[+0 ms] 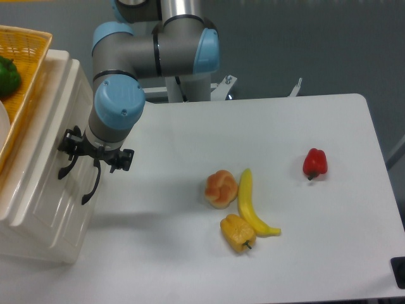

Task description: Slide open the top white drawer

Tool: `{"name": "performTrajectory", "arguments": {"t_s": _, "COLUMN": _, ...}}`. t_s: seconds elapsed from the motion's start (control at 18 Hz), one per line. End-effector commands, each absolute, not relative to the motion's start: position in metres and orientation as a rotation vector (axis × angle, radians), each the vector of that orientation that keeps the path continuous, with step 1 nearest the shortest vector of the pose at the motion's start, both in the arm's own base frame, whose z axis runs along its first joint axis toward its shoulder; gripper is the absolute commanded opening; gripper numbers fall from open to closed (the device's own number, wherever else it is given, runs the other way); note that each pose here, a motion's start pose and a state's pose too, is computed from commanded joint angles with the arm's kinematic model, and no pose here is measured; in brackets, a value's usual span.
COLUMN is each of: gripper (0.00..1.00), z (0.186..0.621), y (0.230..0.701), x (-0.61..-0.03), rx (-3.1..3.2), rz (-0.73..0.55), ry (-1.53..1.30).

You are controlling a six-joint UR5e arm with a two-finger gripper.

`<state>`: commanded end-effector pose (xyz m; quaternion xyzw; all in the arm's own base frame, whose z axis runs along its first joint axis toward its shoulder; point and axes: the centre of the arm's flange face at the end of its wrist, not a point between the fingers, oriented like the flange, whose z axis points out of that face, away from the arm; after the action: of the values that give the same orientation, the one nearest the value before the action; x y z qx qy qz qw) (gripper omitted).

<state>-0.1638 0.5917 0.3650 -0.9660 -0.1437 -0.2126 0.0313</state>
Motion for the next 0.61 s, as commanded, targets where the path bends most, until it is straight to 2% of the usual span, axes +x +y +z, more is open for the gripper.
{"name": "performTrajectory", "arguments": {"t_s": 0.61, "gripper": 1.00, "z": 0.3632, "y": 0.5907, "x": -0.1677, "rx": -3.004, "rz": -0.599, "ry": -0.426}}
